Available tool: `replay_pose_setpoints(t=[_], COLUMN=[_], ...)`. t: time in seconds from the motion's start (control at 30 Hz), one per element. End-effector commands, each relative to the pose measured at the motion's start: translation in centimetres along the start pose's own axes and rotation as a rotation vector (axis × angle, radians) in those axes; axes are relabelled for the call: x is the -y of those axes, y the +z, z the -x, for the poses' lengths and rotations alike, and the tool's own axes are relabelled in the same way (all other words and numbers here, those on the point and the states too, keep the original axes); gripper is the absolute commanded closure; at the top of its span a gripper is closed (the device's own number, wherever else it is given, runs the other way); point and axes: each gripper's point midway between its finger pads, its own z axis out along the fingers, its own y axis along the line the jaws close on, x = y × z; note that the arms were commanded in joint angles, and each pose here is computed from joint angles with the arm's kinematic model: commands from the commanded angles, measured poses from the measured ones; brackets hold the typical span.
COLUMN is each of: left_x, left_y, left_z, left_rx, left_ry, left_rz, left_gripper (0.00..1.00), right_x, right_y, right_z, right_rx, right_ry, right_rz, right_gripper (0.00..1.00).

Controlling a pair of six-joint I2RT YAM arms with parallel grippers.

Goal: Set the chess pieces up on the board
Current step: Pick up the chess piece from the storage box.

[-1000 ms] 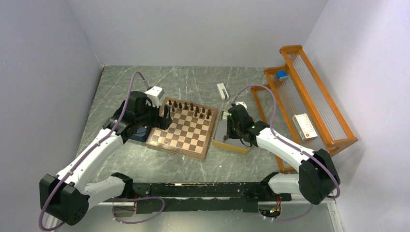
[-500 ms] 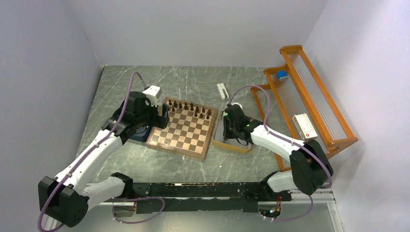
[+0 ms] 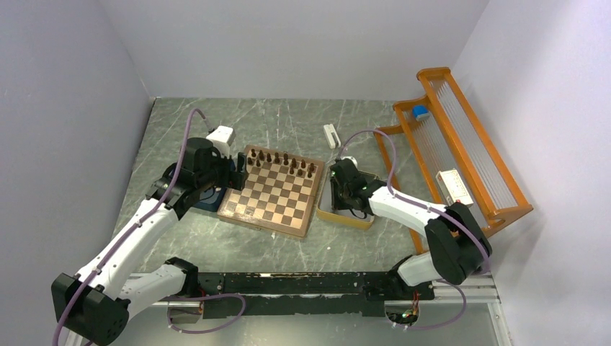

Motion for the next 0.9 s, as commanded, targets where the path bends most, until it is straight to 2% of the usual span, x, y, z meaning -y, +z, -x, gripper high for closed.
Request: replay_pose_setpoints(t=[0.0,0.33,0.87], left_x=[-0.2,-0.4,-0.6], left_y=[-0.3,-0.6,-0.9], left_z=[0.4,0.7,0.8], left_rx=[0.022,0.035,0.044], left_ry=[0.006,0.004,0.002], left_rz=[0.017,0.025,0.038], left_gripper=[0.01,0.01,0.01], right_x=[-0.2,0.0,-0.2], right_y=[0.5,0.0,-3.1], right_z=[0.0,0.5,3.1], right_rx=[0.008,0.03,0.088], right_ry=[-0.017,-0.047,-0.048], right_rz=[-0.022,-0.071,-0.076], right_gripper=[0.7,0.82,0.86])
